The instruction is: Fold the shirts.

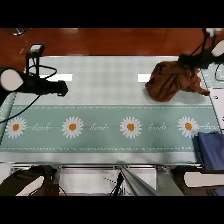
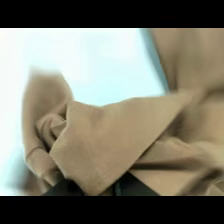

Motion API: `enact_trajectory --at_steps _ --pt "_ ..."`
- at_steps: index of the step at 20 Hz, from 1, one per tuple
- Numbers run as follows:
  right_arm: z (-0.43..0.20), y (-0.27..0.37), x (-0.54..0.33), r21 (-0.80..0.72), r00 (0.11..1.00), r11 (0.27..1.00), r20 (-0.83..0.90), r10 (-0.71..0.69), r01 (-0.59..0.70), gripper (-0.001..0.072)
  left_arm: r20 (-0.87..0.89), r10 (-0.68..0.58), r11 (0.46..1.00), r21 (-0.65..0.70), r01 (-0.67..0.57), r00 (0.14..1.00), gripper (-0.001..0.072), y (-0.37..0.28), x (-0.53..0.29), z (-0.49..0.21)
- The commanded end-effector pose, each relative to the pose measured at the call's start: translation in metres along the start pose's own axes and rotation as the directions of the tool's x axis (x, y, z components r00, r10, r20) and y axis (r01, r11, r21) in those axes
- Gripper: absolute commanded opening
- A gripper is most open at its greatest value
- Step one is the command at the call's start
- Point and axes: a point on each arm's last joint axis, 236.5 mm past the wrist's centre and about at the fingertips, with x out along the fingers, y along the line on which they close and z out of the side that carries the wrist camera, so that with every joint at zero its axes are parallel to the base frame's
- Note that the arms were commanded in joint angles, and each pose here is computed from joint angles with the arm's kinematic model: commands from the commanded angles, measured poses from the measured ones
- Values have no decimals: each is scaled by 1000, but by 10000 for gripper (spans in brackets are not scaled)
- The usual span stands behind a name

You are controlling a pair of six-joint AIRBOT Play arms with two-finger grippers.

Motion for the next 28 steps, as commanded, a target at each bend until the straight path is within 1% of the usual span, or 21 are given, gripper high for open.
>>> enact_trajectory --at_steps 1,3,5,7,8,9,11,13,15,18,20,24,28 --pt "87 84 -135 -160 924 979 338 178 -130 37 54 -186 980 -63 189 981 704 -45 -33 -35" --pt "110 120 -222 -242 839 960 484 248 -144 37 88 -288 955 -47 293 953 704 -76 -41 -64" --pt "117 146 -297 -308 753 939 578 314 -155 37 82 -326 943 -49 330 942 704 -89 -41 -92" --pt "112 165 -353 -362 684 918 629 370 -164 37 80 -342 937 -45 346 936 704 -93 -42 -107" --pt "103 172 -372 -393 666 905 632 396 -165 37 91 -346 936 -39 351 934 704 -94 -45 -106" --pt "91 178 -383 -414 670 893 615 416 -175 37 112 -343 937 -30 349 932 704 -92 -49 -103" --pt "59 191 -392 -463 706 861 538 460 -208 37 169 -324 944 -10 330 931 704 -86 -56 -94" --pt "21 209 -388 -518 757 814 412 507 -264 37 197 -316 946 -7 324 928 704 -82 -62 -90" --pt "-21 235 -370 -565 793 750 253 554 -343 37 201 -318 945 -5 326 926 704 -82 -63 -90" --pt "-86 277 -322 -578 808 671 34 588 -464 37 201 -318 945 -5 326 927 704 -82 -63 -90" --pt "-124 295 -277 -528 812 674 -55 581 -518 37 200 -318 945 -5 326 927 704 -82 -63 -90" --pt "-207 311 -183 -366 821 736 -208 531 -569 37 200 -318 946 -4 325 927 704 -82 -62 -90" --pt "-268 340 -124 -235 775 751 -348 528 -617 41 201 -305 950 2 311 931 704 -79 -62 -89"
